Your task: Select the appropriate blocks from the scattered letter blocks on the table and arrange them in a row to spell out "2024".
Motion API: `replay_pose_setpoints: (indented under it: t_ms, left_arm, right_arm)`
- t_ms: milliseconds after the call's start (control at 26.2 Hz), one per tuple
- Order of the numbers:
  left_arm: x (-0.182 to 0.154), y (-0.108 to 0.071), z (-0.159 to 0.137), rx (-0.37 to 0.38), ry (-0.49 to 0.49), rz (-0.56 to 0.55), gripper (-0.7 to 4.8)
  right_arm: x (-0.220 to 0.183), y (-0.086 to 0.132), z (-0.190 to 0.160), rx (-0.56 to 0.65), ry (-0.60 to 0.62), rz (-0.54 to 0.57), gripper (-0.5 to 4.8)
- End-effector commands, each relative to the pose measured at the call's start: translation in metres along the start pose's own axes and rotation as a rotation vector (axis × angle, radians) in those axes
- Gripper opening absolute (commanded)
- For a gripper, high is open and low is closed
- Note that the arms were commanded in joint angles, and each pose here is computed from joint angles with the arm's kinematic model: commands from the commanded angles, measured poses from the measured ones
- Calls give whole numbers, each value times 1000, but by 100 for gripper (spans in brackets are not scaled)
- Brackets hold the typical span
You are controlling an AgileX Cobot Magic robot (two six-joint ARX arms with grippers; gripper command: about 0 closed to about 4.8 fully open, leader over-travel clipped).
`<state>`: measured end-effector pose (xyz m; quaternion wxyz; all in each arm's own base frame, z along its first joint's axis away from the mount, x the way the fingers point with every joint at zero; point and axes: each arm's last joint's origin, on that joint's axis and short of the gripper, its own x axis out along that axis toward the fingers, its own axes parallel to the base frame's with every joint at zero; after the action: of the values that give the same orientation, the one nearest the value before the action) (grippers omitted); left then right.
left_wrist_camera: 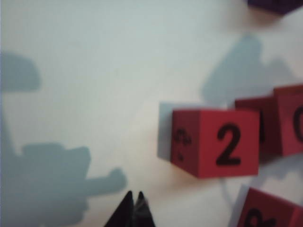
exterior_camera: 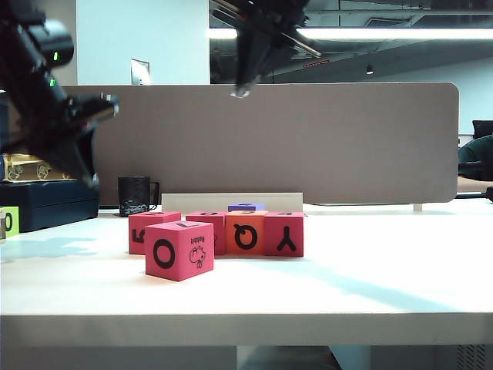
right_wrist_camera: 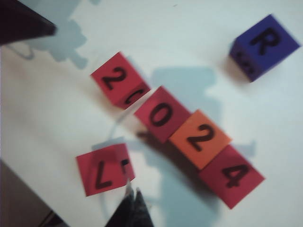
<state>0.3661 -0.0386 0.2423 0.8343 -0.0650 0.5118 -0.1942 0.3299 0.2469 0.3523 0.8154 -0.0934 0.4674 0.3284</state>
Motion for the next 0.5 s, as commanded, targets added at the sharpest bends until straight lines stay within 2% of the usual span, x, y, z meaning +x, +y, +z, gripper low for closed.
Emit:
replay_pose_setpoints:
  t_ms: [38, 344, 497]
  left_arm:
    - [11, -2, -7, -4, -26, -56, -6]
    - [36, -12, -18, 12, -41, -85, -6]
    - [56, -18, -21, 5, 0, -93, -6]
  right_arm:
    - [-1, 13, -2, -46, 16, 11, -2]
    - [2, 29, -4, -85, 29, 7, -2]
    - [2, 29, -6, -82, 49, 6, -2]
